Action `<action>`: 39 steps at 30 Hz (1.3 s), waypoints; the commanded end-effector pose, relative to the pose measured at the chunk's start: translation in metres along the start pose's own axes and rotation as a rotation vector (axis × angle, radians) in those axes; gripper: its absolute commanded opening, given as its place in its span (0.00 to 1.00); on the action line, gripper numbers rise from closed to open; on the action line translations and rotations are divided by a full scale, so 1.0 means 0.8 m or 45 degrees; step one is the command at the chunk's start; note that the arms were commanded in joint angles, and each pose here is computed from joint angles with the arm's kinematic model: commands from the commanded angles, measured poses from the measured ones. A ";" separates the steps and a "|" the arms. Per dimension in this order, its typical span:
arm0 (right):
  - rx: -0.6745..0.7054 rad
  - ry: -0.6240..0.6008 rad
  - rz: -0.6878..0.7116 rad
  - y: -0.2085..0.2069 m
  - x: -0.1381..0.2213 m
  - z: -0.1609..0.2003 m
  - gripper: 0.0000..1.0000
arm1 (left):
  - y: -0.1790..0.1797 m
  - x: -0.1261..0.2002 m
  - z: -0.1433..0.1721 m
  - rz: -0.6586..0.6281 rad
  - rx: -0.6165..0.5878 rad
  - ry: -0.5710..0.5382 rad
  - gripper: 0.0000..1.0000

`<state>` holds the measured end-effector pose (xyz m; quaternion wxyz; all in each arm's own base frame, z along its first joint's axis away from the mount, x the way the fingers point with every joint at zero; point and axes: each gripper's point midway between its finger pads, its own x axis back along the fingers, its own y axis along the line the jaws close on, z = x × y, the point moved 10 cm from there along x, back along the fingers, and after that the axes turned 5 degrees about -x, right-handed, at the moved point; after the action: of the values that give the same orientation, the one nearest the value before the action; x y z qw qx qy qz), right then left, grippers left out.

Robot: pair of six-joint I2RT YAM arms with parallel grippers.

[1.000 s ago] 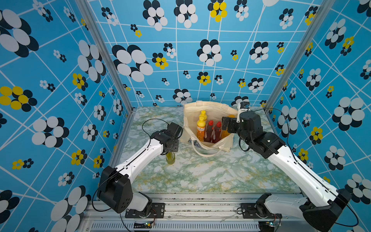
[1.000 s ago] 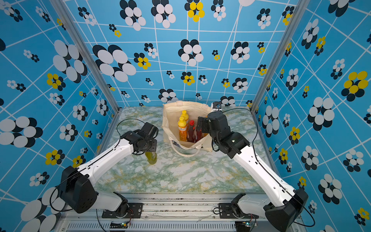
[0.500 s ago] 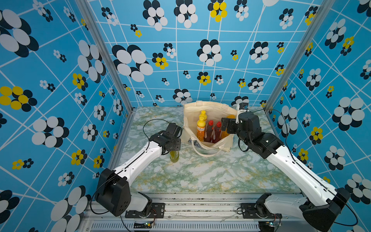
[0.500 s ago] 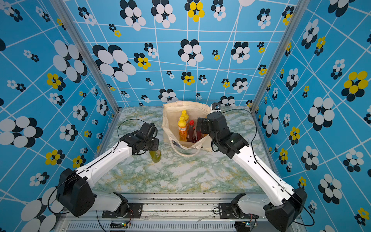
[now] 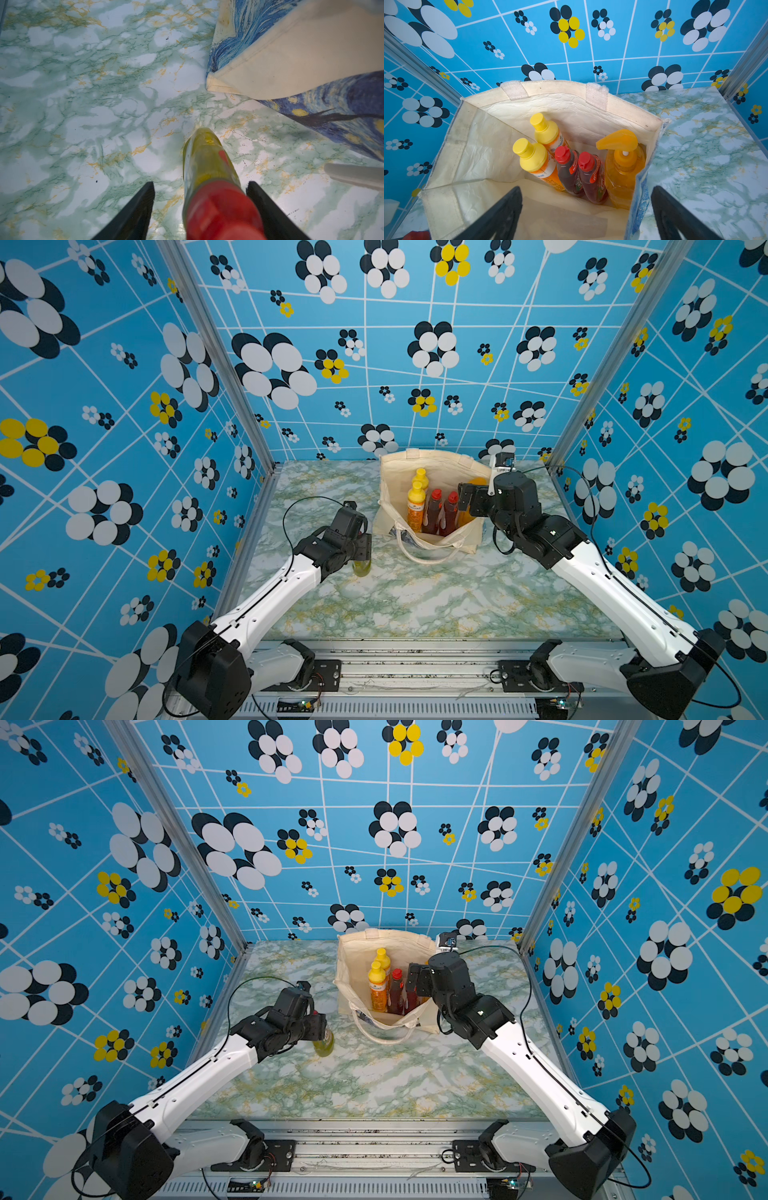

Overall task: Pack dish soap into the shopping bag
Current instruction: Pick up the bottle of dish soap at the center of the board.

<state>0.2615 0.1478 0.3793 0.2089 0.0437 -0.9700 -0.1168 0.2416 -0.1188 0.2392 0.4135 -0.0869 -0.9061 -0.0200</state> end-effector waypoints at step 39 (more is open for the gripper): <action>-0.011 -0.004 -0.028 0.003 -0.006 -0.002 0.99 | -0.009 -0.046 0.006 -0.006 -0.110 -0.168 0.17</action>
<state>0.2647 0.1511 0.3772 0.2098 0.0521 -0.9690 -0.1195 0.2584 -0.1294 0.2043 0.3598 -0.1045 -0.9259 -0.0480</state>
